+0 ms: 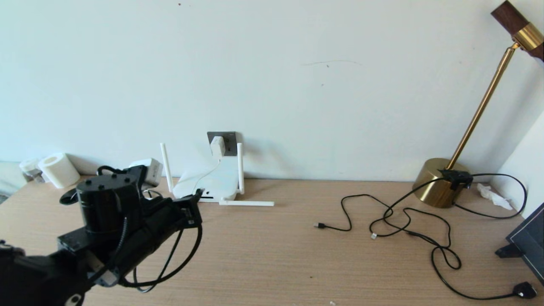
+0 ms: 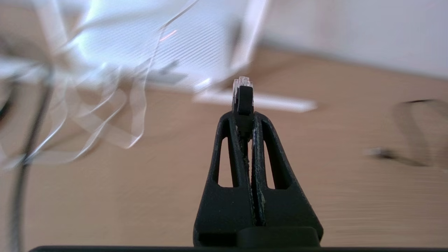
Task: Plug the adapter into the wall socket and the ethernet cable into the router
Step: Hand it to the other hand
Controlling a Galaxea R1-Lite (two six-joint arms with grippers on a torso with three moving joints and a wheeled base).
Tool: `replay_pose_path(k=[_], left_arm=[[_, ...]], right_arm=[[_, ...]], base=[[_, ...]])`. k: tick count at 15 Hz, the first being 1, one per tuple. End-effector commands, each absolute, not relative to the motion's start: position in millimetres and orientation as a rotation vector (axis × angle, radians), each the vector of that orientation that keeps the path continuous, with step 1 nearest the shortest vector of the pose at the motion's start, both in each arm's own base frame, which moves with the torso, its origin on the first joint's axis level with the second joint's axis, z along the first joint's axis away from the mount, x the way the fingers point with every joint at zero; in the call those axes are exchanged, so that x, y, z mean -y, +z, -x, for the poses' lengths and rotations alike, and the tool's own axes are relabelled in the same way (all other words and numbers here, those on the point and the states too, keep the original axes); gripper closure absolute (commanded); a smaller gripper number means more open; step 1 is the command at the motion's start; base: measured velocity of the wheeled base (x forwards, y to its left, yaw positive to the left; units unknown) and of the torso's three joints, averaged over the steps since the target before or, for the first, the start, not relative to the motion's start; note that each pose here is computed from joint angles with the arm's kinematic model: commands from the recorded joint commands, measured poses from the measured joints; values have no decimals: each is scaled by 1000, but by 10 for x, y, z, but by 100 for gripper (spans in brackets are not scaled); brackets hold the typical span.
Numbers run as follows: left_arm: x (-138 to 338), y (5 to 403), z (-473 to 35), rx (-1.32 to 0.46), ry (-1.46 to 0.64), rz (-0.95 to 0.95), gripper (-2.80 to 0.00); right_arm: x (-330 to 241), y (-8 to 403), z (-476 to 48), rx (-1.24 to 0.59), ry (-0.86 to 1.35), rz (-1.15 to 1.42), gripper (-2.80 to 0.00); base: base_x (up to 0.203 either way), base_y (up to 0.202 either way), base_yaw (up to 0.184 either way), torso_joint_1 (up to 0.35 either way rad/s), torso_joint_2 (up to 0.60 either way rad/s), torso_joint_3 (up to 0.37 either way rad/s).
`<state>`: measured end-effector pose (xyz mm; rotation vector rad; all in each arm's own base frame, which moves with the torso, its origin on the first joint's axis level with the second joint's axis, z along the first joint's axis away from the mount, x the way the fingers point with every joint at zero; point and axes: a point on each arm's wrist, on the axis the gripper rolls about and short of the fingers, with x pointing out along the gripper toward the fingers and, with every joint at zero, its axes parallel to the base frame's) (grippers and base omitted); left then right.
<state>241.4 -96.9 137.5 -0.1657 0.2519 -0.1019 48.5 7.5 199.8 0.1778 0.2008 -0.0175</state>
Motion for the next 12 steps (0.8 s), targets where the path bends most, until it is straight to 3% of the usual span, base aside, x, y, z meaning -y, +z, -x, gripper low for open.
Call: replay_pose_path(k=[1, 4, 10, 12], left_arm=[[814, 1212, -2401, -313, -33, 155, 0], [810, 1157, -2379, -337, -34, 132, 0], [786, 917, -2293, -434, -23, 106, 0], [781, 927, -2299, -428, -21, 113, 0]], right_arm=[[9, 1988, -329, -148, -139, -185, 0], [57, 1767, -55, -135, -231, -152, 0], [7, 897, 50, -330, 49, 51, 0], [-1, 812, 64, -340, 93, 69, 0]], base=[[0, 0, 0, 0, 0, 0], [0, 0, 0, 0, 0, 0], [0, 0, 0, 0, 0, 0], [0, 0, 0, 0, 0, 0]])
